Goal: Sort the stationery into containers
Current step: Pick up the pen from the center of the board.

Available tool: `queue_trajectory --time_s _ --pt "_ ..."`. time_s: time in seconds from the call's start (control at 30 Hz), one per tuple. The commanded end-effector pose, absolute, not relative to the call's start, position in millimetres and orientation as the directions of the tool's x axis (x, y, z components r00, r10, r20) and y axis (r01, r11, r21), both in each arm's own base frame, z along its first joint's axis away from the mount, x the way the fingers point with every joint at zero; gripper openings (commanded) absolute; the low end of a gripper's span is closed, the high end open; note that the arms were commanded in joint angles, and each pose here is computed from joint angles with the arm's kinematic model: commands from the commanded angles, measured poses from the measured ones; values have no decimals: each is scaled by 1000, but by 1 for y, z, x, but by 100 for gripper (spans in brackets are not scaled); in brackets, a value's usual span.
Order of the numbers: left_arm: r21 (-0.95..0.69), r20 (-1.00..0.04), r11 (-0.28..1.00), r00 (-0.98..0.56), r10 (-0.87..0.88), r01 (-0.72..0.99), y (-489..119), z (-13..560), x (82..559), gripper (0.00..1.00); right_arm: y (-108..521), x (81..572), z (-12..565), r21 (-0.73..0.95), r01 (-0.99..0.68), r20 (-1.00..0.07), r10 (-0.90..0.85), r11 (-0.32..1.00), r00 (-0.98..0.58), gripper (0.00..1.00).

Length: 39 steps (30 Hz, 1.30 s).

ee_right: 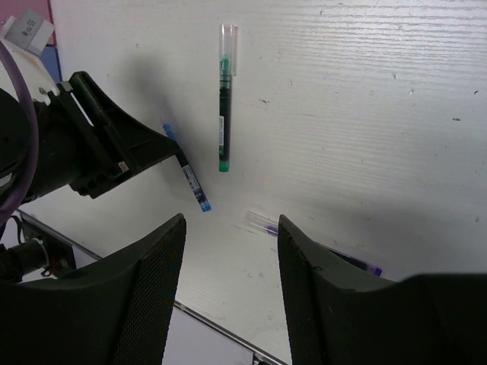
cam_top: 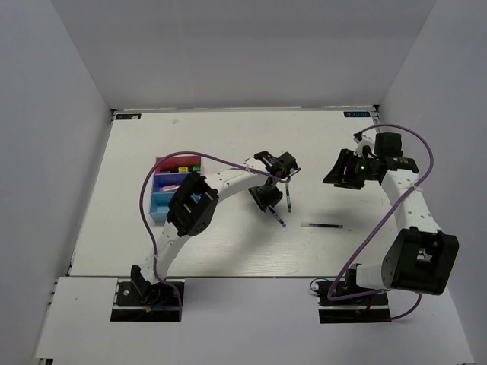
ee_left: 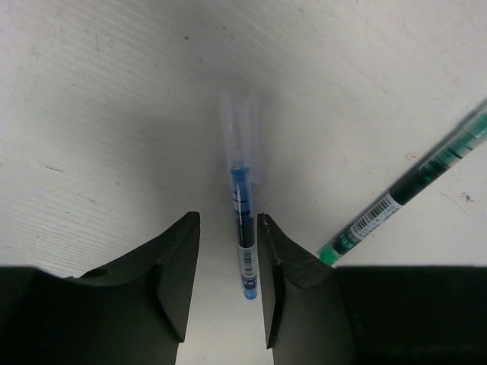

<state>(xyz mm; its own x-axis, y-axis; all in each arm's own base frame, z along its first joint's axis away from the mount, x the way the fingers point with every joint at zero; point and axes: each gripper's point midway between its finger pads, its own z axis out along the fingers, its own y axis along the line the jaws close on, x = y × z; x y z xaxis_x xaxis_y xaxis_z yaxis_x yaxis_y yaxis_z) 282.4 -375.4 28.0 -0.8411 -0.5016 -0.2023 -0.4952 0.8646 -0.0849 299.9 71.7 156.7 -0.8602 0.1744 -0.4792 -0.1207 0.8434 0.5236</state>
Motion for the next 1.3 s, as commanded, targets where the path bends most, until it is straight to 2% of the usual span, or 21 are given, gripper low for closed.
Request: queue_trajectory --time_s 0.0,0.3,0.37,0.63,0.7,0.8,0.83,0.87,0.93,0.97,1.0,1.03,1.1,1.2,1.27 --pt "-74 -195 852 -830 -522 -518 -374 31 283 47 74 297 170 566 -134 -493 204 813 -846 55" --pt "-4 -167 854 -841 -514 -521 -369 8 274 44 71 293 180 602 -131 -495 240 788 -835 55" --pt "7 -165 850 -839 -519 -527 -366 3 272 41 70 293 180 610 -128 -493 248 782 -834 55" --pt "54 -165 847 -841 -515 -529 -342 -16 253 2 70 291 182 632 -140 -491 254 763 -833 55" --pt "45 -162 866 -859 -486 -498 -341 -14 249 0 71 288 182 627 -163 -502 235 762 -832 62" --pt "2 -213 925 -904 -371 -380 -348 13 255 0 89 275 194 661 -331 -556 143 674 -819 77" --pt "-14 -237 938 -910 -341 -347 -350 23 259 0 98 268 200 694 -373 -556 130 615 -821 77" --pt "-9 -264 975 -939 -218 -224 -349 39 259 0 103 261 203 696 -442 -586 92 567 -805 77" --pt "-38 -312 989 -939 -146 -141 -353 70 264 0 108 256 204 703 -480 -597 68 525 -799 62" --pt "1 -325 997 -943 -69 -73 -340 87 261 0 112 252 211 720 -497 -597 68 485 -799 55" --pt "10 -344 1000 -939 8 5 -334 104 261 0 113 252 209 722 -501 -595 58 477 -802 38" --pt "37 -377 997 -923 75 66 -323 122 262 0 113 252 208 719 -507 -598 52 476 -800 32" --pt "77 -388 979 -899 204 189 -300 145 254 0 113 253 206 730 -505 -588 46 461 -808 23" --pt "207 -397 957 -876 273 204 -246 168 250 0 114 254 204 739 -503 -580 45 448 -813 23" --pt "251 -416 959 -879 232 135 -212 171 259 0 113 256 202 733 -507 -586 41 453 -810 23"
